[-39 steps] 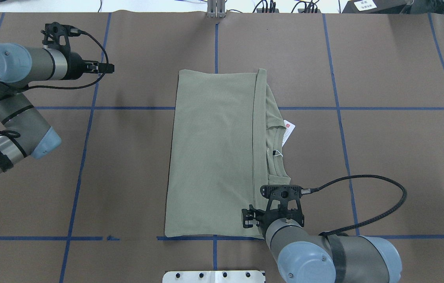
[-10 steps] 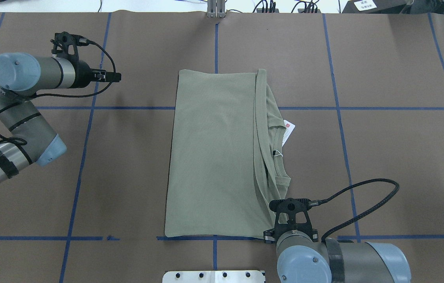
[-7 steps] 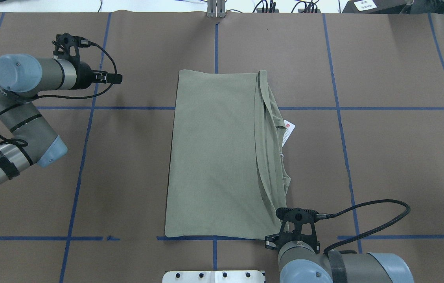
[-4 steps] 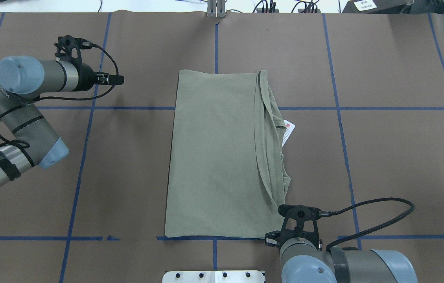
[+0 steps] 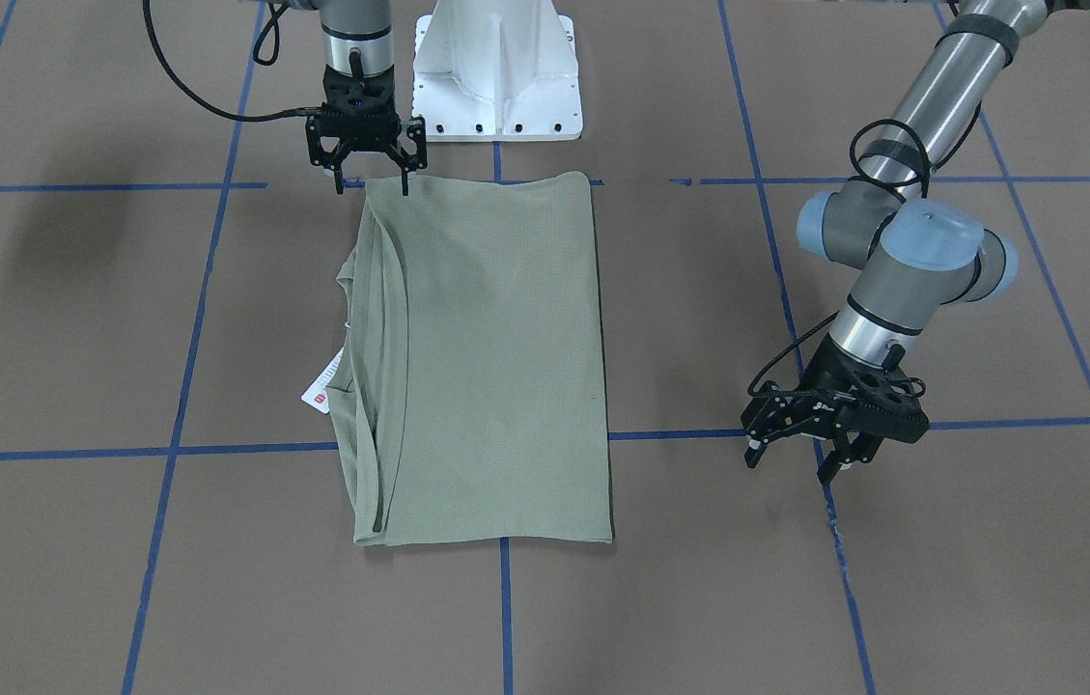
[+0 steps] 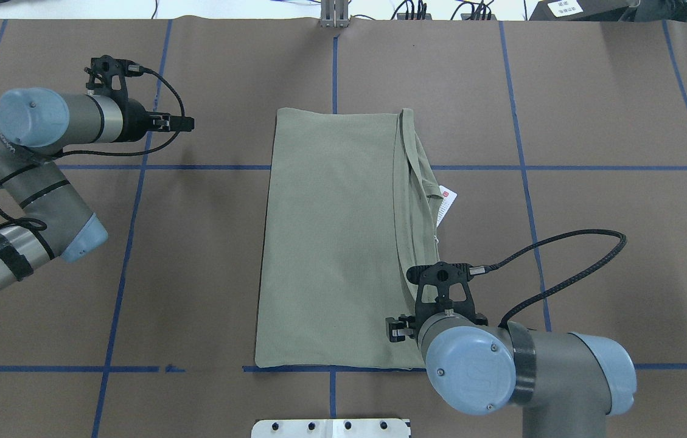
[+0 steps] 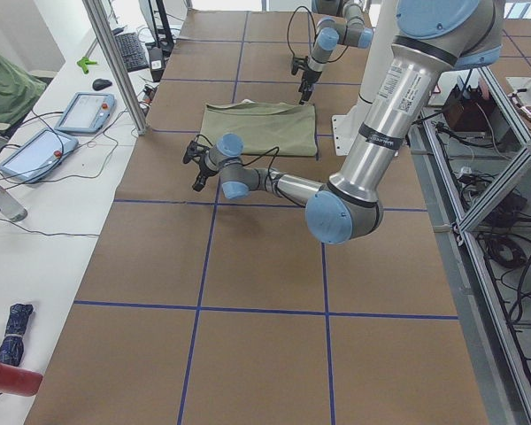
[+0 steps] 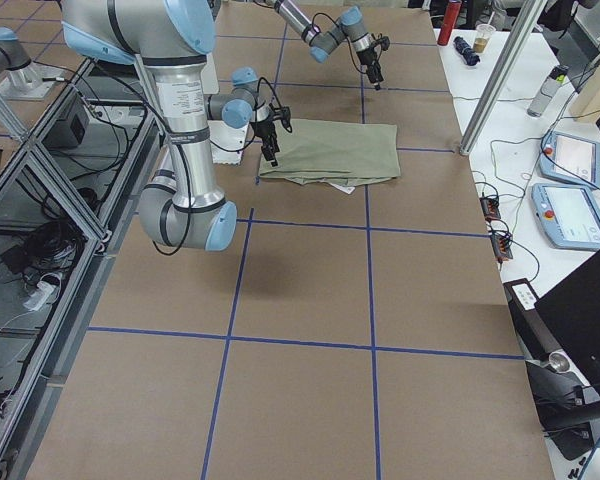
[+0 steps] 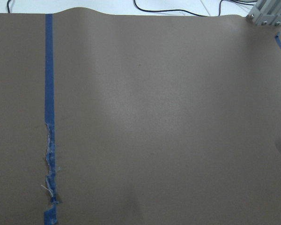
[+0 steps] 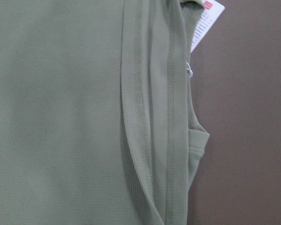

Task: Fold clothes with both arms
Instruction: 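Slide the right gripper along the shirt's side edge away from the robot, then raise the right gripper off the shirt, then lower both grippers to the shirt's end nearest the robot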

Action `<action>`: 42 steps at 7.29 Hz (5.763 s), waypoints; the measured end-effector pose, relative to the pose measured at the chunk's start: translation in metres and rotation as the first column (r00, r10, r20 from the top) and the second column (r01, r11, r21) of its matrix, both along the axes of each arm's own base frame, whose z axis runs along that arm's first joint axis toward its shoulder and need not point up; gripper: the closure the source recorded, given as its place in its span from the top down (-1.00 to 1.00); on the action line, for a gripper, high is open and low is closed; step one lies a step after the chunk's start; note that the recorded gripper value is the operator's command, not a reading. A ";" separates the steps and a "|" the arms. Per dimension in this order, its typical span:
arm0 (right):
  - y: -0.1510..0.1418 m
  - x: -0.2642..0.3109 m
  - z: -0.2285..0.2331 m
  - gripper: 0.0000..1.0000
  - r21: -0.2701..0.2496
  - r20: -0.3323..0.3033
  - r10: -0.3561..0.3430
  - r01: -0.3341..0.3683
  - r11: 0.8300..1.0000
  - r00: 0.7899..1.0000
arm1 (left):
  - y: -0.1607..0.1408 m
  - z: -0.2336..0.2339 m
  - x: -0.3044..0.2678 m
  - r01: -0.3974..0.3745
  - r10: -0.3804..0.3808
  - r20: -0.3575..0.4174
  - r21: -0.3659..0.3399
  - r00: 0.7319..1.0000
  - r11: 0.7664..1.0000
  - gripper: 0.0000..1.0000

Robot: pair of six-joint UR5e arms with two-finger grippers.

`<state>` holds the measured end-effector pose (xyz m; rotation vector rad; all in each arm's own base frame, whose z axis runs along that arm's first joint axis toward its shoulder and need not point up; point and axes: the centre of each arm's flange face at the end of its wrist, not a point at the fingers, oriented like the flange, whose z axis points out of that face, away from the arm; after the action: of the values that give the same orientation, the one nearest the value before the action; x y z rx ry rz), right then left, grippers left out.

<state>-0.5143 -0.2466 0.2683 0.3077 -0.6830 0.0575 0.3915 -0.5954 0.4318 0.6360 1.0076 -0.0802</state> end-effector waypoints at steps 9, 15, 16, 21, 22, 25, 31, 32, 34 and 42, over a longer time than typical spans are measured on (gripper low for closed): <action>-0.070 -0.027 0.042 1.00 0.010 -0.160 -0.117 0.120 0.993 0.980 | 0.003 0.000 0.004 -0.012 0.012 0.001 0.007 1.000 1.000 1.00; -0.119 0.019 0.081 1.00 -0.029 -0.294 -0.085 0.080 0.996 0.952 | 0.004 -0.001 0.006 -0.014 0.014 -0.002 0.006 1.000 1.000 1.00; -0.129 0.024 0.074 1.00 -0.028 -0.281 -0.071 0.066 0.997 0.957 | 0.004 -0.002 0.006 -0.014 0.015 -0.003 0.006 1.000 1.000 1.00; -0.197 -0.019 0.008 1.00 0.000 -0.189 -0.004 0.004 1.000 0.982 | 0.006 -0.005 0.007 -0.016 0.016 -0.011 0.009 1.000 1.000 1.00; -0.208 -0.032 0.021 1.00 0.002 -0.191 -0.001 0.002 1.000 0.982 | 0.006 -0.006 0.008 -0.018 0.018 -0.011 0.009 1.000 1.000 1.00; -0.221 -0.038 0.039 1.00 0.001 -0.207 -0.004 0.004 1.000 0.978 | 0.008 -0.005 0.010 -0.022 0.022 -0.010 0.009 1.000 1.000 1.00; -0.261 0.025 0.093 1.00 0.008 -0.288 -0.005 0.007 1.000 0.958 | 0.010 -0.012 0.014 -0.029 0.030 -0.022 0.022 0.999 0.999 1.00; -0.263 0.032 0.081 1.00 0.022 -0.238 0.000 0.005 1.000 0.971 | 0.014 -0.024 0.013 -0.042 0.043 -0.039 0.030 0.998 0.999 1.00; -0.248 0.048 0.049 1.00 0.049 -0.036 0.014 -0.013 0.999 0.999 | 0.030 -0.070 0.006 -0.070 0.068 -0.125 -0.008 0.990 0.998 1.00; -0.029 0.056 0.020 1.00 -0.301 0.433 0.469 -0.367 0.880 0.770 | 0.306 -0.190 0.069 -0.103 -0.104 -0.398 -0.465 0.911 0.879 0.39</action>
<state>-0.4583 -0.2755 0.2882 0.2467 -1.1035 0.6576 0.4607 -0.2892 0.2421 0.1574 1.3379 -0.4701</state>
